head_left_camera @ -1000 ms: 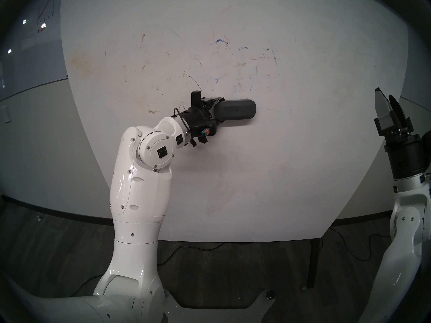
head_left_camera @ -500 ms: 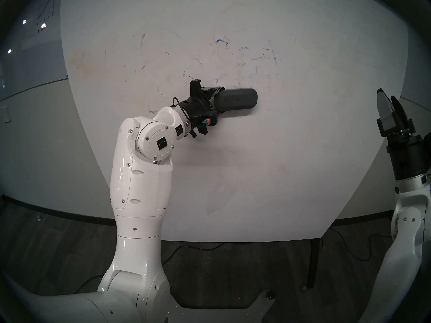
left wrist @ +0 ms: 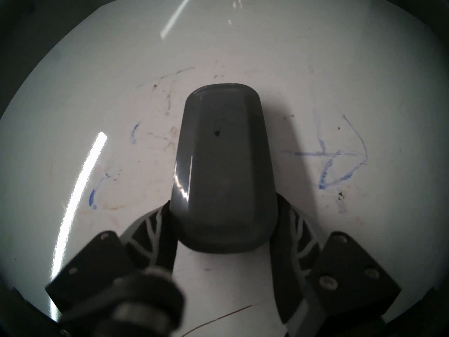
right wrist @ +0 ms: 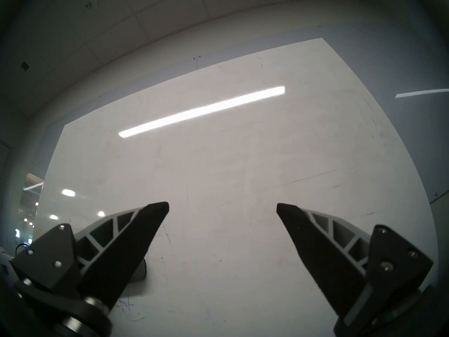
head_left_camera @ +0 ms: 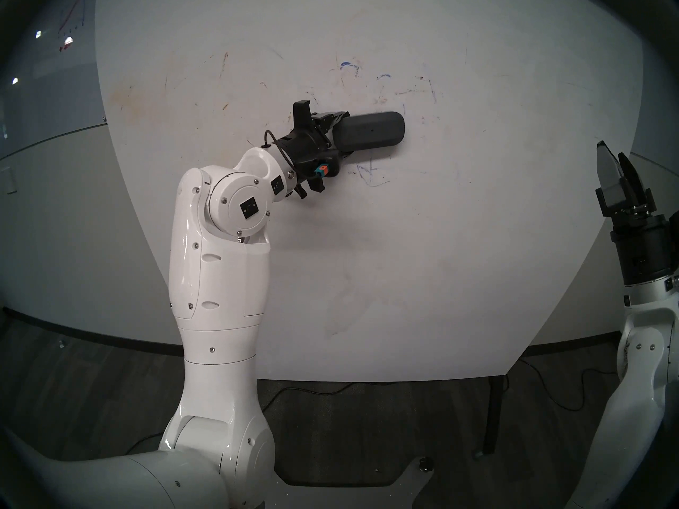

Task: Erase all marks on the whiteboard with the eraser

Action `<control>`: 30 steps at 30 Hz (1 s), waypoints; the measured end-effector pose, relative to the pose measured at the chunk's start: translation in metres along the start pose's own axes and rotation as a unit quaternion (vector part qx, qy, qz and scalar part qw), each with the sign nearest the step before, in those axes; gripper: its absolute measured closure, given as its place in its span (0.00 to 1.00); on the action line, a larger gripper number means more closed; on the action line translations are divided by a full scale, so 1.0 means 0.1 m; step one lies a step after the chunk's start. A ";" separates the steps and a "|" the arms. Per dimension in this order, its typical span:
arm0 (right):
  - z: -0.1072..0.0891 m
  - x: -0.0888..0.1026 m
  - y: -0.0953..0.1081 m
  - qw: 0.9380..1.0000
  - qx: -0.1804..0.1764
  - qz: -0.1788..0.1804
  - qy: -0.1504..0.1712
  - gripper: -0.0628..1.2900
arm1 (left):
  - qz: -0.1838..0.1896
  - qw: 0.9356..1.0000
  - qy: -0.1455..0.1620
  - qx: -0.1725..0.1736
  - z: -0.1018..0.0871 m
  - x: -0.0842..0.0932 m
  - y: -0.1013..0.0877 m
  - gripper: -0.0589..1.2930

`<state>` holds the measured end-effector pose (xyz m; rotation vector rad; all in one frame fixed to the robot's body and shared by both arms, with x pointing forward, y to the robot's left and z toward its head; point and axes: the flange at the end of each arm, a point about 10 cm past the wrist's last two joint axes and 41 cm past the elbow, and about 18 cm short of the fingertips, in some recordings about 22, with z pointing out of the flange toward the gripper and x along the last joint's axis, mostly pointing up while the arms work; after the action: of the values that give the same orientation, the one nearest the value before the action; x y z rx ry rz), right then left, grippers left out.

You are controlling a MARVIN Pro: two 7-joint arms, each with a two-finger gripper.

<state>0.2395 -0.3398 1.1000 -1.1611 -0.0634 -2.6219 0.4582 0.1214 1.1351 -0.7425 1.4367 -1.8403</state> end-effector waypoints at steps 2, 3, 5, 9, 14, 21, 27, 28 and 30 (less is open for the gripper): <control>0.00 0.00 0.00 1.000 0.000 0.000 0.000 0.06 | 0.000 1.000 -0.002 0.011 0.00 -0.01 -0.08 0.50; 0.00 0.00 0.00 1.000 -0.001 0.000 0.000 0.06 | 0.000 1.000 -0.003 0.014 0.01 -0.01 -0.11 0.50; 0.00 0.00 0.00 1.000 -0.001 0.000 0.000 0.06 | -0.002 1.000 -0.006 0.028 0.01 -0.01 -0.21 0.50; -0.01 0.00 0.01 1.000 -0.002 -0.001 0.000 0.06 | -0.007 0.999 -0.009 0.046 0.02 -0.02 -0.33 0.50; -0.01 0.01 0.01 1.000 -0.003 -0.001 0.000 0.06 | -0.027 0.997 -0.012 0.073 0.07 -0.03 -0.50 0.50; -0.01 0.01 0.02 1.000 -0.004 -0.002 0.001 0.06 | -0.069 0.992 -0.007 0.103 0.15 -0.06 -0.71 0.50; -0.02 0.02 0.02 1.000 -0.005 -0.003 0.001 0.06 | -0.105 0.987 0.002 0.123 0.24 -0.10 -0.88 0.50; -0.02 0.02 0.02 1.000 -0.005 -0.003 0.001 0.06 | -0.110 0.986 0.004 0.125 0.25 -0.10 -0.90 0.50; -0.02 0.02 0.03 1.000 -0.006 -0.003 0.001 0.06 | -0.127 0.984 0.011 0.128 0.30 -0.12 -0.97 0.50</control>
<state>0.2374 -0.3432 1.0997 -1.1635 -0.0522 -2.6329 0.4722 0.1289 1.2361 -0.8060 1.1279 -2.1833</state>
